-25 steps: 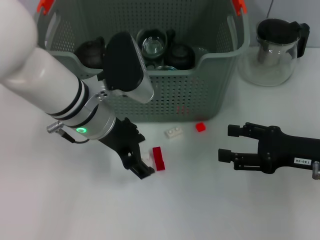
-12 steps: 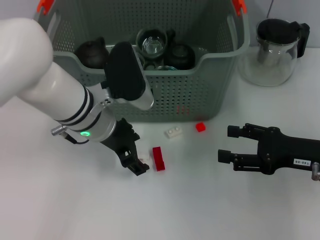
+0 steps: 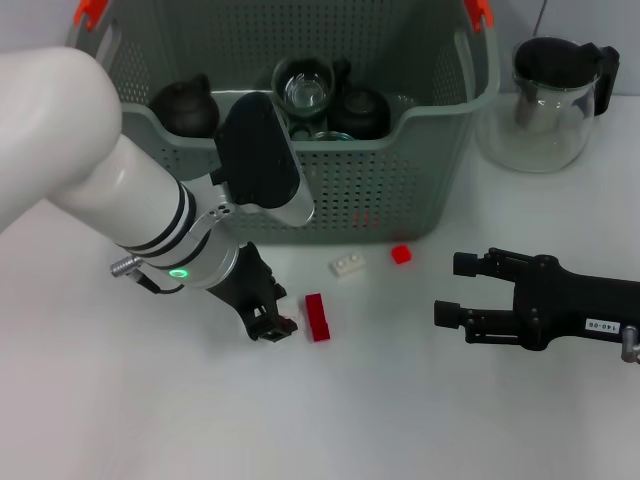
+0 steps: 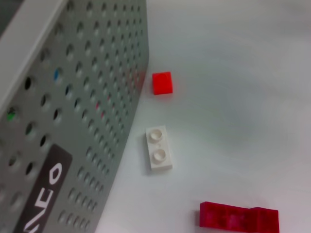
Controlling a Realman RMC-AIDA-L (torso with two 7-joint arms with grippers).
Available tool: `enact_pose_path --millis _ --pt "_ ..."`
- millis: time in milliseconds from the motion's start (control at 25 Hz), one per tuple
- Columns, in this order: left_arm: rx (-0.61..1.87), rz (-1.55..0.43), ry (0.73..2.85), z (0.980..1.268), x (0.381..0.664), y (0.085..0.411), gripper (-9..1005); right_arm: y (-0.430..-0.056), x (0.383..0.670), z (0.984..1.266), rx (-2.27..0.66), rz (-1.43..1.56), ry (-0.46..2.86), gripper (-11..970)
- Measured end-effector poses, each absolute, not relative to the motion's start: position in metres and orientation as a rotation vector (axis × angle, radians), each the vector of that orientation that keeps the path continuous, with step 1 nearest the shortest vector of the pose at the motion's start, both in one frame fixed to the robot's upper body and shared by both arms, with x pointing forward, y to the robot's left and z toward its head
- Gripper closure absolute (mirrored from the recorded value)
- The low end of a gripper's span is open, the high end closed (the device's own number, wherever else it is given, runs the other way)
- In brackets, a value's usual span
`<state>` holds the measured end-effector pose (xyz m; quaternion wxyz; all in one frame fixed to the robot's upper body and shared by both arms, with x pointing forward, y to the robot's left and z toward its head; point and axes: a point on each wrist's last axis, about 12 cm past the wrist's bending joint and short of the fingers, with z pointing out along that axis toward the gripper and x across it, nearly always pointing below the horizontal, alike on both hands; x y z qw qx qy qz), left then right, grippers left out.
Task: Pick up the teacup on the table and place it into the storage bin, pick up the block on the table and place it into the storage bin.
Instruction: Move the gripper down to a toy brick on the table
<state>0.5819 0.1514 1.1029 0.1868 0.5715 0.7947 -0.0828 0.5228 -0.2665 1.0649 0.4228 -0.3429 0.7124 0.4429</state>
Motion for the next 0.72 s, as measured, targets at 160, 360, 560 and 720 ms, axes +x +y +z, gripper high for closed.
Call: enact_pose_path --millis 160,360,560,720 --pt "1.599 -0.229 2.244 1.0998 0.5833 0.1509 486 -0.2665 0.5228 1.0648 -0.857 1.111 1.785 43" --pt "1.601 -0.226 2.242 1.1004 0.5843 0.1501 713 -0.2664 0.5226 1.0649 -0.856 1.114 1.786 43" --pt "1.605 -0.228 2.243 1.1013 0.5843 0.1499 849 -0.2658 0.5224 1.0647 -0.856 1.116 1.785 44" --pt "1.596 -0.243 2.246 1.104 0.5842 0.1496 852 -0.2659 0.5222 1.0645 -0.858 1.114 1.784 44"
